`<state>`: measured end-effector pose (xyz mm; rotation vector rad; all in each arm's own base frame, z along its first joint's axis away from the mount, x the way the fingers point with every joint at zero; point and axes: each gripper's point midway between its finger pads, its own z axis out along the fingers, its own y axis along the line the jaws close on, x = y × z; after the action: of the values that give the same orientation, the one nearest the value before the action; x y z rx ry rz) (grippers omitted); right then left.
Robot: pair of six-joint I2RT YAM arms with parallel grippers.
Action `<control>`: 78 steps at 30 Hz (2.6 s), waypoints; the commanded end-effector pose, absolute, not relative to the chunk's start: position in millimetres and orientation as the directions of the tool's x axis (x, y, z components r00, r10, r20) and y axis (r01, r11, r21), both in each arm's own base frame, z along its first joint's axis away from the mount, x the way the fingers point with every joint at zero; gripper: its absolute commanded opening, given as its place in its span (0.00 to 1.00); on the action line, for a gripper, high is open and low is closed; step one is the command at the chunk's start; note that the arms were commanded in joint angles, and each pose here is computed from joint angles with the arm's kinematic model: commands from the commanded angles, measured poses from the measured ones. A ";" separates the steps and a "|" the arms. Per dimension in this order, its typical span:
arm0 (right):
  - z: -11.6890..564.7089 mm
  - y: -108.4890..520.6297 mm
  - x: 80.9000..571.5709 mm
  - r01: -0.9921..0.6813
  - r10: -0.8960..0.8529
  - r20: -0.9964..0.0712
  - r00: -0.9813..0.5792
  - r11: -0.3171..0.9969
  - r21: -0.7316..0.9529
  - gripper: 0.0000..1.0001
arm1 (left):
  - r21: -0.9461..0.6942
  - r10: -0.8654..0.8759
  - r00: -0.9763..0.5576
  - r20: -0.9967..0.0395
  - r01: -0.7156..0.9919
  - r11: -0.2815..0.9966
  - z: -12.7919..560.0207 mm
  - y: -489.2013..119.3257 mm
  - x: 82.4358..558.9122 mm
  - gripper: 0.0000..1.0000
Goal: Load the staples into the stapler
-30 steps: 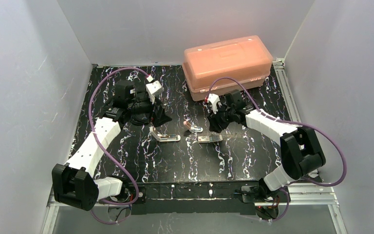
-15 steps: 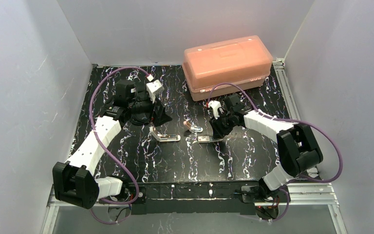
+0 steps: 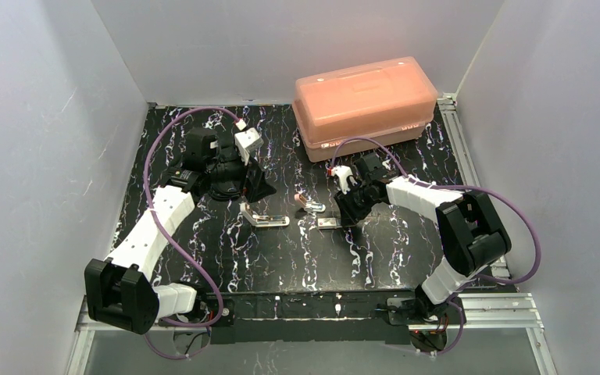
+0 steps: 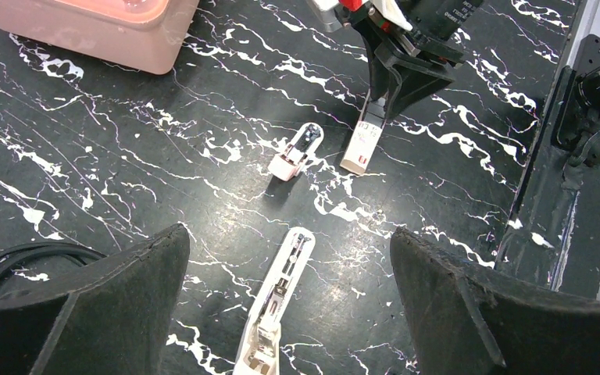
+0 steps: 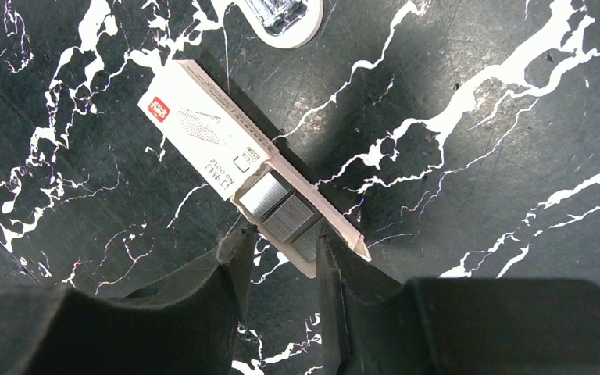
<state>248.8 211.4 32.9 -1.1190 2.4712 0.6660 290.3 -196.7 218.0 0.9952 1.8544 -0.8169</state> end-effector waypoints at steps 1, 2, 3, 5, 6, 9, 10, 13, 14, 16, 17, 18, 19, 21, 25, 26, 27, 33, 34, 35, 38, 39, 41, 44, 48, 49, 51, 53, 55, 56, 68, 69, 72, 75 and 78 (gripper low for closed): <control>34.3 218.3 248.9 -0.766 -0.596 -0.494 -0.633 0.574 0.288 0.42 | -0.145 0.297 -0.300 -0.906 0.882 0.448 228.6 -200.2 290.7 0.99; 34.2 218.9 249.1 -0.765 -0.595 -0.494 -0.635 0.575 0.291 0.42 | -0.146 0.298 -0.302 -0.906 0.881 0.449 228.0 -200.1 291.0 0.98; 33.9 219.1 249.1 -0.762 -0.594 -0.491 -0.638 0.577 0.292 0.42 | -0.149 0.297 -0.305 -0.905 0.881 0.449 228.1 -200.2 290.7 0.99; 34.0 220.1 250.0 -0.760 -0.591 -0.491 -0.640 0.579 0.295 0.41 | -0.152 0.296 -0.306 -0.905 0.881 0.447 227.5 -200.1 290.0 0.99; 34.3 220.4 250.4 -0.760 -0.590 -0.491 -0.641 0.580 0.294 0.41 | -0.150 0.297 -0.304 -0.905 0.882 0.446 227.7 -200.2 289.7 0.98; 33.9 220.8 251.9 -0.754 -0.585 -0.490 -0.647 0.587 0.295 0.39 | -0.149 0.299 -0.305 -0.904 0.881 0.449 227.0 -199.6 290.6 0.98; 33.6 220.8 252.4 -0.752 -0.584 -0.488 -0.649 0.590 0.294 0.38 | -0.150 0.297 -0.305 -0.905 0.882 0.446 227.7 -200.2 290.2 0.99; 33.5 219.7 254.2 -0.748 -0.583 -0.484 -0.652 0.599 0.286 0.36 | -0.152 0.296 -0.304 -0.906 0.884 0.443 227.7 -200.6 289.3 0.98; 33.3 218.7 255.0 -0.746 -0.582 -0.484 -0.653 0.604 0.280 0.34 | -0.154 0.296 -0.306 -0.905 0.884 0.442 227.4 -200.9 289.2 0.98; 33.8 217.6 256.7 -0.743 -0.580 -0.487 -0.654 0.612 0.269 0.33 | -0.158 0.295 -0.310 -0.904 0.883 0.443 227.1 -201.1 289.2 0.98; 33.8 217.0 257.0 -0.741 -0.578 -0.486 -0.655 0.617 0.265 0.32 | -0.159 0.295 -0.309 -0.904 0.884 0.441 226.9 -201.3 288.6 0.99; 34.0 216.5 257.7 -0.739 -0.576 -0.486 -0.657 0.621 0.262 0.32 | -0.158 0.295 -0.309 -0.904 0.884 0.440 226.4 -201.3 288.8 0.98; 33.9 215.4 258.4 -0.737 -0.576 -0.486 -0.657 0.625 0.256 0.31 | -0.157 0.296 -0.308 -0.904 0.884 0.440 226.0 -201.3 289.2 0.98; 33.5 213.0 259.9 -0.734 -0.578 -0.483 -0.657 0.636 0.238 0.30 | -0.160 0.295 -0.311 -0.904 0.883 0.441 226.9 -201.5 290.3 0.98; 34.6 208.6 264.4 -0.731 -0.583 -0.482 -0.653 0.651 0.204 0.28 | -0.161 0.293 -0.308 -0.905 0.886 0.435 228.4 -202.4 289.2 0.99; 34.8 207.2 265.3 -0.731 -0.584 -0.482 -0.653 0.654 0.196 0.27 | -0.162 0.293 -0.309 -0.905 0.886 0.434 228.1 -202.5 289.1 0.99; 35.6 206.4 265.7 -0.731 -0.587 -0.481 -0.651 0.656 0.189 0.27 | -0.162 0.293 -0.309 -0.905 0.886 0.435 228.7 -202.2 289.4 0.99; 43.2 202.5 272.6 -0.730 -0.591 -0.491 -0.640 0.668 0.148 0.27 | -0.163 0.295 -0.310 -0.904 0.887 0.432 227.7 -202.4 288.8 0.99; 43.9 202.5 273.4 -0.729 -0.590 -0.492 -0.640 0.669 0.145 0.26 | -0.165 0.294 -0.311 -0.904 0.887 0.431 227.9 -202.6 288.4 0.98; 44.3 202.1 274.2 -0.728 -0.591 -0.491 -0.640 0.671 0.142 0.26 | -0.166 0.294 -0.312 -0.904 0.888 0.430 227.9 -202.8 288.3 0.99; 44.6 201.4 275.6 -0.729 -0.594 -0.489 -0.639 0.671 0.136 0.26 | -0.166 0.293 -0.309 -0.905 0.889 0.426 228.5 -203.3 288.2 0.99; 44.4 200.9 275.9 -0.729 -0.596 -0.487 -0.638 0.672 0.133 0.26 | -0.166 0.294 -0.310 -0.904 0.889 0.427 228.3 -203.2 288.5 0.99; 44.6 201.3 276.5 -0.729 -0.598 -0.484 -0.639 0.671 0.133 0.27 | -0.169 0.293 -0.312 -0.904 0.889 0.426 228.7 -203.0 288.0 0.98; 44.9 202.0 278.2 -0.724 -0.592 -0.484 -0.644 0.677 0.135 0.31 | -0.165 0.295 -0.308 -0.905 0.890 0.424 227.9 -203.3 287.9 0.99; 43.6 203.1 280.5 -0.716 -0.587 -0.477 -0.654 0.684 0.139 0.35 | -0.173 0.293 -0.315 -0.903 0.890 0.422 226.8 -203.6 287.6 0.98; 43.3 203.7 280.7 -0.715 -0.587 -0.476 -0.655 0.684 0.140 0.36 | -0.173 0.294 -0.314 -0.903 0.890 0.422 226.3 -203.6 287.6 0.98; 43.1 204.2 281.3 -0.712 -0.584 -0.475 -0.659 0.688 0.142 0.37 | -0.171 0.295 -0.313 -0.903 0.890 0.422 226.8 -203.9 288.3 0.98; 43.4 205.4 281.7 -0.710 -0.580 -0.475 -0.662 0.688 0.149 0.38 | -0.175 0.294 -0.317 -0.902 0.889 0.423 226.5 -203.8 288.3 0.99; 43.5 206.8 281.7 -0.708 -0.577 -0.473 -0.665 0.689 0.155 0.38 | -0.177 0.293 -0.317 -0.902 0.890 0.419 226.1 -204.3 287.9 0.98; 43.3 206.9 281.8 -0.707 -0.577 -0.473 -0.666 0.689 0.156 0.38 | -0.176 0.294 -0.316 -0.902 0.891 0.418 226.2 -204.5 288.0 0.99; 38.0 206.3 282.1 -0.696 -0.573 -0.459 -0.679 0.701 0.156 0.36 | -0.175 0.296 -0.314 -0.902 0.893 0.416 226.0 -204.2 286.7 0.98; 37.9 206.0 282.2 -0.697 -0.574 -0.458 -0.679 0.701 0.155 0.37 | -0.175 0.296 -0.314 -0.902 0.893 0.416 226.2 -204.2 286.6 0.98; 37.0 205.1 281.5 -0.695 -0.575 -0.456 -0.680 0.703 0.150 0.36 | -0.177 0.295 -0.316 -0.902 0.893 0.414 225.9 -204.3 285.7 0.98; 38.0 204.9 281.9 -0.696 -0.576 -0.460 -0.675 0.704 0.139 0.35 | -0.175 0.295 -0.315 -0.902 0.892 0.416 225.5 -204.0 286.0 0.98; 40.0 205.2 282.0 -0.700 -0.580 -0.466 -0.668 0.703 0.128 0.33 | -0.178 0.295 -0.317 -0.902 0.892 0.415 226.0 -204.3 285.8 0.98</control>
<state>274.2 200.6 29.5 -1.0112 2.5460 0.4393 288.2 -201.9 211.7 1.0040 1.8674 -0.8767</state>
